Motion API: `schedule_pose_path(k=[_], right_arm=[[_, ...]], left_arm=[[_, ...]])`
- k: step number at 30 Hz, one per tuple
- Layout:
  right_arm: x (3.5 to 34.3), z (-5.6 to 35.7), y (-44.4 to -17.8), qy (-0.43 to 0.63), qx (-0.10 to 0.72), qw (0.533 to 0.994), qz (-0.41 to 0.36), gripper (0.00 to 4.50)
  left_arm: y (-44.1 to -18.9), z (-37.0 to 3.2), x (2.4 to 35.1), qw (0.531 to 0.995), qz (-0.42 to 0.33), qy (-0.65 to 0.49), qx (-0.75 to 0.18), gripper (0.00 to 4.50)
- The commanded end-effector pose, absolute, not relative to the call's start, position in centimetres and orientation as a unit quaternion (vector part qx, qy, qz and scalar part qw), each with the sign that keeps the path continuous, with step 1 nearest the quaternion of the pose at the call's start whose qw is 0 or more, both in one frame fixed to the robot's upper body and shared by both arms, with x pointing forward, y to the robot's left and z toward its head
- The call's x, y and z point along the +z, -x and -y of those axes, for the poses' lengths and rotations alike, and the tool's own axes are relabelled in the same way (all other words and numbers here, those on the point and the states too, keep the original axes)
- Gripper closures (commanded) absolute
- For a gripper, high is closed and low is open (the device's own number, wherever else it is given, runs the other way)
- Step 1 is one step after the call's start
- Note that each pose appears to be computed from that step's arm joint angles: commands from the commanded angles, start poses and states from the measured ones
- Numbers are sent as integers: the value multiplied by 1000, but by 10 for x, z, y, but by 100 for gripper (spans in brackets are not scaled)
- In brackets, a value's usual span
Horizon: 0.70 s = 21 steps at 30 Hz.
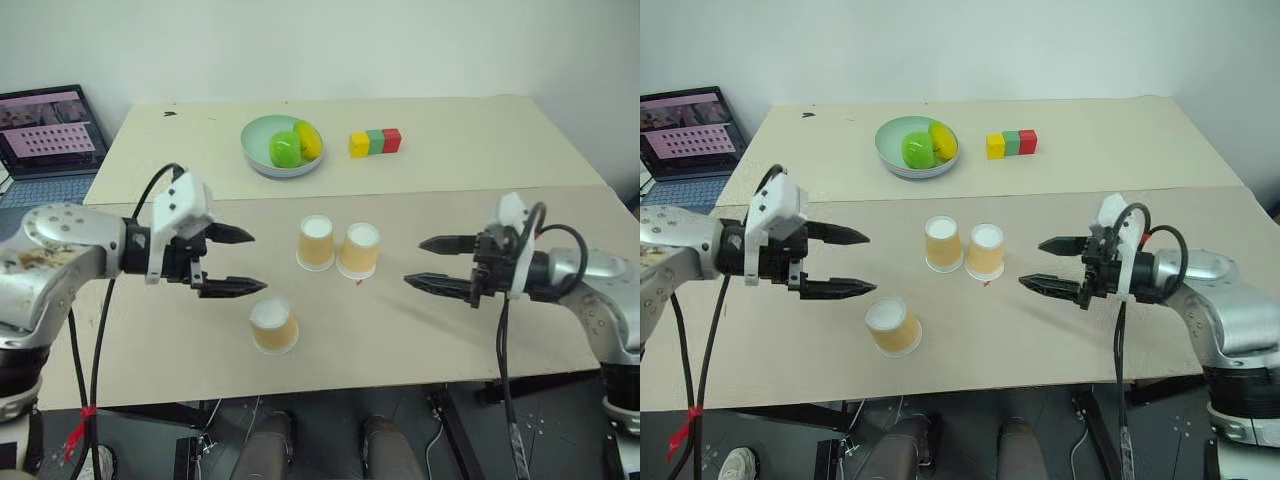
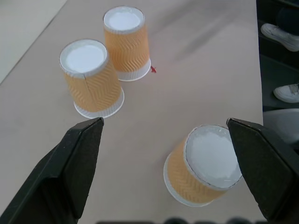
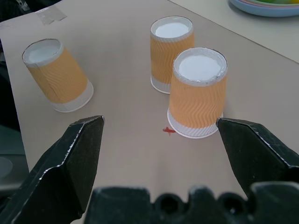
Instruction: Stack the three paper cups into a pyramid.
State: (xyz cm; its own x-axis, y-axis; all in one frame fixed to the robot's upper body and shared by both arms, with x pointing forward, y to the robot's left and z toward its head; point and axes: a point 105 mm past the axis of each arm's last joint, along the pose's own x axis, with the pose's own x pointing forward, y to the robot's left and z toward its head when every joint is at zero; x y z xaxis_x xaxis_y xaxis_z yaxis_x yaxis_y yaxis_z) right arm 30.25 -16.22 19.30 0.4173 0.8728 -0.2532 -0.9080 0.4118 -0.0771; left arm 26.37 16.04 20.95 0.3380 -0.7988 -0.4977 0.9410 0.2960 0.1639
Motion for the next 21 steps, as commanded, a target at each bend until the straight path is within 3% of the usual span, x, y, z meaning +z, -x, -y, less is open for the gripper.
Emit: schedule_pose_path(k=[1,9,21], right_arm=[[203,155,-304,119,558,818,-66,1],[204,141,-296,104,605,786,-75,1],[207,146,-301,123,594,791,-74,1]], left_arm=[[-243,-157,214,772,-154,-248,-565,0],[-231,-155,205,773,-156,-257,-559,0],[-237,-148,182,798,-140,-230,-539,0]])
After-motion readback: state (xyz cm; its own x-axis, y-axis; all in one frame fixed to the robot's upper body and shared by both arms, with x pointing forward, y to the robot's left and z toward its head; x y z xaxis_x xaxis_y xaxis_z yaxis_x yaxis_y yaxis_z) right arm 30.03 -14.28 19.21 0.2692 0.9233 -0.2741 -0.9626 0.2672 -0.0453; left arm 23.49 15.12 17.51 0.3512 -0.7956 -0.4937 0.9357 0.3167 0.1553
